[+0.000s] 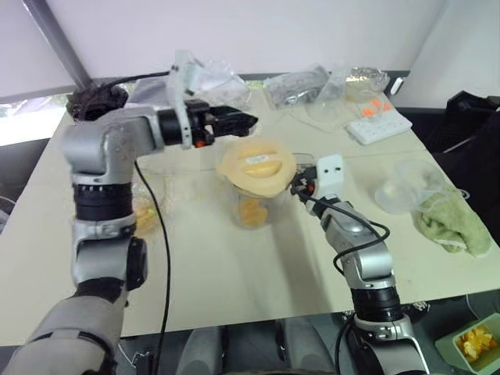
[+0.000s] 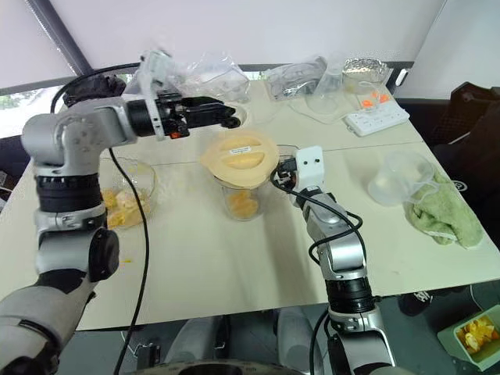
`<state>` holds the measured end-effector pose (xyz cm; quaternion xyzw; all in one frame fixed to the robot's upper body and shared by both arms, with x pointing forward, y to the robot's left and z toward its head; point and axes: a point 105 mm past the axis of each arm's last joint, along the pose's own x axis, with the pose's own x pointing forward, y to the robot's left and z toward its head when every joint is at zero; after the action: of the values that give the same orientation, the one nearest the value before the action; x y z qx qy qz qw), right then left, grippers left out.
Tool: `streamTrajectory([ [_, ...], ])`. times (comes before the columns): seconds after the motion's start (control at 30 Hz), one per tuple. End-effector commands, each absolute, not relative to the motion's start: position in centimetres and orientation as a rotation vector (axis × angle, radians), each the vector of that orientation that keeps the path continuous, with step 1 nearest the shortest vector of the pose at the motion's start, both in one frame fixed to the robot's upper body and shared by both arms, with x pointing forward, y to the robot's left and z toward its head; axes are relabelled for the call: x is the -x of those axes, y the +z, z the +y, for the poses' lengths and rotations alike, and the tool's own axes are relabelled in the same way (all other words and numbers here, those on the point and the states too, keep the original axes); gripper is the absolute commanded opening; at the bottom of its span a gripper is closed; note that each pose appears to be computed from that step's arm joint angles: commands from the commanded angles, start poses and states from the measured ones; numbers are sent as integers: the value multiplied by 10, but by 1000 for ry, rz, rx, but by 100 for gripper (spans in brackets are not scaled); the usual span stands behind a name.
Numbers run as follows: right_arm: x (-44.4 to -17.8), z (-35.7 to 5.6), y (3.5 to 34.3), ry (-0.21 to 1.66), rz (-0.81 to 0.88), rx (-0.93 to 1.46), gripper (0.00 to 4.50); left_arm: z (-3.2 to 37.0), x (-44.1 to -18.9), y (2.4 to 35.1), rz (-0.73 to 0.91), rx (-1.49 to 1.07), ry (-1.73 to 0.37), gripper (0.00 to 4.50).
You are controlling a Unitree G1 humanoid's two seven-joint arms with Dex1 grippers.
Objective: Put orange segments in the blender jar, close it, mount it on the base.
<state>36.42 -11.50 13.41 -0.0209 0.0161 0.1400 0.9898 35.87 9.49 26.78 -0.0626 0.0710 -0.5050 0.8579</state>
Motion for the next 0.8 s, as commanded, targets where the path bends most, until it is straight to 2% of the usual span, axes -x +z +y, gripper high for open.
streamTrajectory([
  [0.03,-363,-127,160,252,-42,31,98,120,-346,270,72,125,-1002,306],
  [0.1,-364,-136,180,234,-79,29,98,156,-334,250,69,147,-876,306],
  [0.17,-366,-148,202,214,-108,28,98,176,-313,230,79,150,-796,306],
  [0.27,-368,-161,218,208,-116,4,98,169,-290,209,93,189,-813,306],
  [0.5,-376,-181,267,225,-150,-17,98,146,-258,159,185,188,-826,306],
  [0.8,-404,-178,345,227,-250,21,98,128,-256,156,141,206,-837,306],
])
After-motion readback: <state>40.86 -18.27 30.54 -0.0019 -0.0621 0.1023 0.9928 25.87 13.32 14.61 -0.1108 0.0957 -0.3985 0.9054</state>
